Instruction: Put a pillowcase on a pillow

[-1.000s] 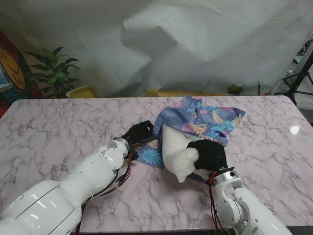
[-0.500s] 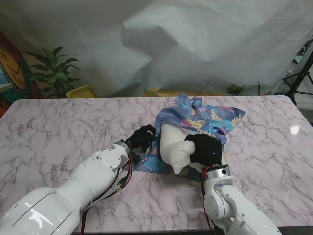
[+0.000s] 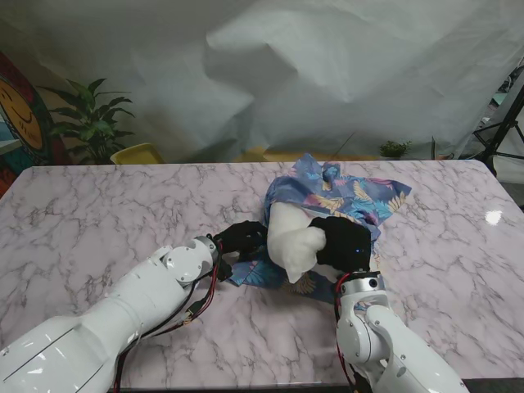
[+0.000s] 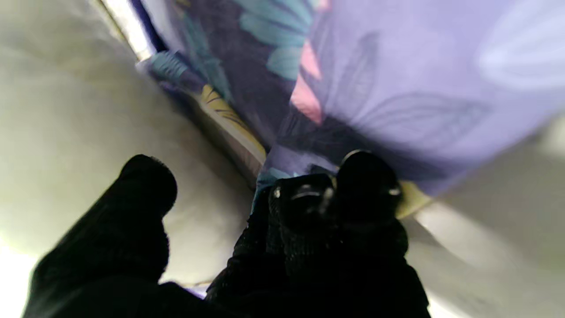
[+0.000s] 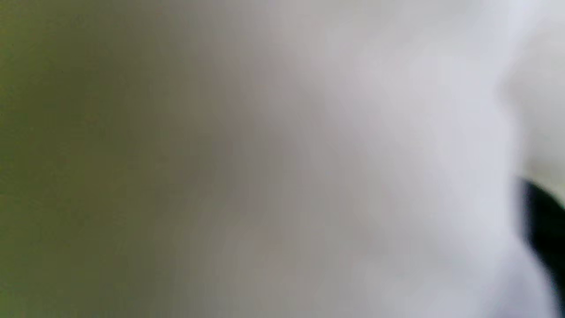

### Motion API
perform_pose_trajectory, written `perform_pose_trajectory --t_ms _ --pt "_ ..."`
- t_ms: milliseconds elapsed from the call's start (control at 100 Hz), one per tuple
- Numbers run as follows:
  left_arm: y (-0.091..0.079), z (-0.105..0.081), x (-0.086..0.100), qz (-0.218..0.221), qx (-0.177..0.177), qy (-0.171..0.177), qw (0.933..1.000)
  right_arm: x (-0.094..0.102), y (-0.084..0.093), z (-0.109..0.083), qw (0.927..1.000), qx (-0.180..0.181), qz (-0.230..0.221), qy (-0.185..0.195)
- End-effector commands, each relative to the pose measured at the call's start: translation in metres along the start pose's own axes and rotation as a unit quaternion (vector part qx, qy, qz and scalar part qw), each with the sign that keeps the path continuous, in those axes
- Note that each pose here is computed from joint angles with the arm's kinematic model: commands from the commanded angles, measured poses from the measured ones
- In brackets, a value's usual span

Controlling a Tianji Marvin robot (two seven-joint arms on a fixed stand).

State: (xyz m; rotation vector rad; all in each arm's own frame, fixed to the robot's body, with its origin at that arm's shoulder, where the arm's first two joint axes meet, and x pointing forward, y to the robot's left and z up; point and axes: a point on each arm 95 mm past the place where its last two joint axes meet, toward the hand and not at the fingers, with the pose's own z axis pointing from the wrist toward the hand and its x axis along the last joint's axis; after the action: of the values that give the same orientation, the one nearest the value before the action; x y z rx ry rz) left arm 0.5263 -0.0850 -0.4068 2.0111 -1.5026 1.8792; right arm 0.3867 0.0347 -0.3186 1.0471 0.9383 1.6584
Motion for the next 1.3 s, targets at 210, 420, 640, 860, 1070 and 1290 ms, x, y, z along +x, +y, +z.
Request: perform_pose_trajectory --t_ms 210,420,640,860,1070,1290 --pt "-0.010 0.000 -0.008 0.092 0.021 -0.065 0.9934 0.003 0.005 -0.004 1.0000 -0.003 0.002 0.008" --pt "-0.008 0.001 -0.009 0.102 0.043 -0.083 0.9905 0.004 0.006 -0.006 0.9999 0.002 -0.002 0.012" --pt "-0.013 -0.010 -0.001 0.046 0.053 -0.035 0.9969 -0.002 0.005 -0.006 0.9999 0.007 -0.006 0.004" --pt "-0.015 -0.022 0.009 -0.081 0.025 0.022 0.9961 -0.003 0.006 -0.005 0.9999 0.006 -0.010 0.002" --pt "-0.023 -0.028 0.010 -0.047 0.048 -0.011 0.9977 -0.004 0.007 -0.005 0.9999 0.011 -0.011 0.000" --pt "-0.034 -0.019 0.003 0.105 0.085 -0.047 0.9897 -0.003 0.006 -0.005 0.9998 0.018 -0.010 0.002"
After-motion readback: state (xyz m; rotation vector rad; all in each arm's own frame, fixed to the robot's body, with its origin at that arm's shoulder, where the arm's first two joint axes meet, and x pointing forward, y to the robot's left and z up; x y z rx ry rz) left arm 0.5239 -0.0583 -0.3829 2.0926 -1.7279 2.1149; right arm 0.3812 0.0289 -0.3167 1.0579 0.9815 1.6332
